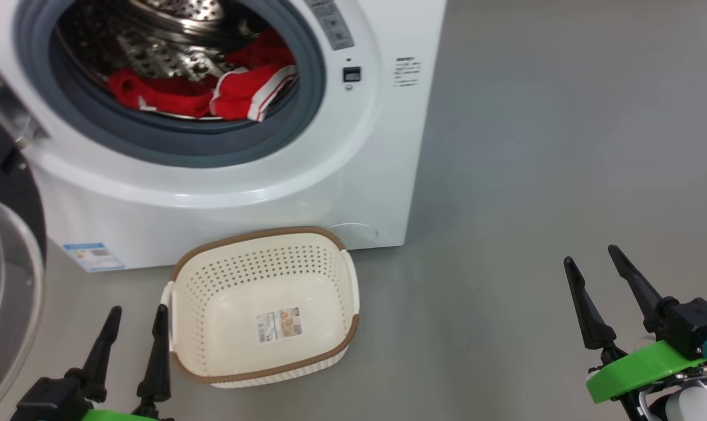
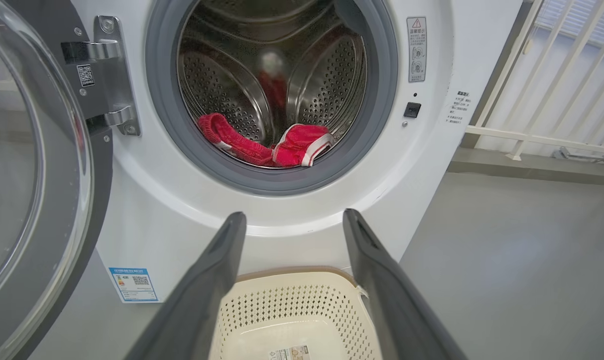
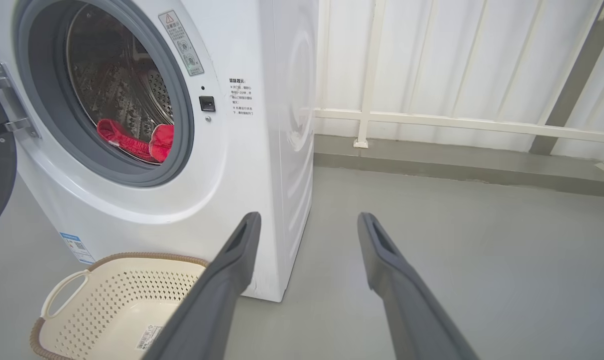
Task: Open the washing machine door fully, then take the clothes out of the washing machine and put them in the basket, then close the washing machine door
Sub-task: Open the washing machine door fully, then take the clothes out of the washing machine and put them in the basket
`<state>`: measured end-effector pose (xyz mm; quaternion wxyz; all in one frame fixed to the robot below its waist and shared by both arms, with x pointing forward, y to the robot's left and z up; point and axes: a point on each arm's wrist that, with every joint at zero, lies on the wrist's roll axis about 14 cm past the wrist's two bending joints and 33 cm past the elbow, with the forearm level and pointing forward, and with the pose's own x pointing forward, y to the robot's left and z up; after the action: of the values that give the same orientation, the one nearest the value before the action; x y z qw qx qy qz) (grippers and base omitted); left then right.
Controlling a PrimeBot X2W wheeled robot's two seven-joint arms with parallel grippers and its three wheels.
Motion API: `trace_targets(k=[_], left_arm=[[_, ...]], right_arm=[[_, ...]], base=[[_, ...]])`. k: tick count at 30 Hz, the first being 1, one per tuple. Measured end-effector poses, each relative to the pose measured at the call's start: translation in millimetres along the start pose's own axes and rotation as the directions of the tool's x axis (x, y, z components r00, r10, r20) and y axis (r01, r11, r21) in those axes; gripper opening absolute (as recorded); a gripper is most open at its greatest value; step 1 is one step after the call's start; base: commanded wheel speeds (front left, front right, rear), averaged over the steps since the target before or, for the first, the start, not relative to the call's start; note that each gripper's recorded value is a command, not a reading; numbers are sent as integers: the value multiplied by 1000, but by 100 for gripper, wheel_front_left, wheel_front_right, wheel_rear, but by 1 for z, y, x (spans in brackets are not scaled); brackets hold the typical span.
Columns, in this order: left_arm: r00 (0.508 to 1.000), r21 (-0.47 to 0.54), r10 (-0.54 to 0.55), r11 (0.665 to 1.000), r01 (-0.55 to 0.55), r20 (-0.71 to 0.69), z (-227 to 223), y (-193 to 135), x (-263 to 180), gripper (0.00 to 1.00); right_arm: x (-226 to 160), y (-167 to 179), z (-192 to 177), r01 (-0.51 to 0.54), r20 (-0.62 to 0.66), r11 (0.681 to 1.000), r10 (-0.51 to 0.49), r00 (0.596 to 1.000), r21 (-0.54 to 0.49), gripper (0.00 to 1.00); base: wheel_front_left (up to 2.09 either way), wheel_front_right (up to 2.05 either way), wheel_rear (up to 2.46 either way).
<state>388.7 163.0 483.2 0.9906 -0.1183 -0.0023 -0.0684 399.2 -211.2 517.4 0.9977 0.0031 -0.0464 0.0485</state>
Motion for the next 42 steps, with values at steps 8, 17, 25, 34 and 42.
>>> trace_targets(k=[8,17,25,34,42], left_arm=[[999,-4,-50,999,50,2,0,-16,7,100],[999,3,-51,999,51,0,0,-15,7,100],[1000,14,-25,1000,25,6,2,-6,5,100],[1000,27,-12,1000,12,4,1,-3,4,100],[1000,24,-7,1000,7,-4,-2,-2,3,100]], right_arm=[[-12,-14,5,44,9,999,-44,999,-8,100],[-12,-13,5,49,11,999,-49,999,3,100],[-11,-10,3,43,5,999,-43,999,4,100],[-9,-7,0,34,-1,999,-34,999,7,100],[-7,-4,-4,25,-11,1000,-24,1000,9,100]], base=[[0,0,0],[0,0,0],[0,0,0],[0,0,0],[18,-45,27]])
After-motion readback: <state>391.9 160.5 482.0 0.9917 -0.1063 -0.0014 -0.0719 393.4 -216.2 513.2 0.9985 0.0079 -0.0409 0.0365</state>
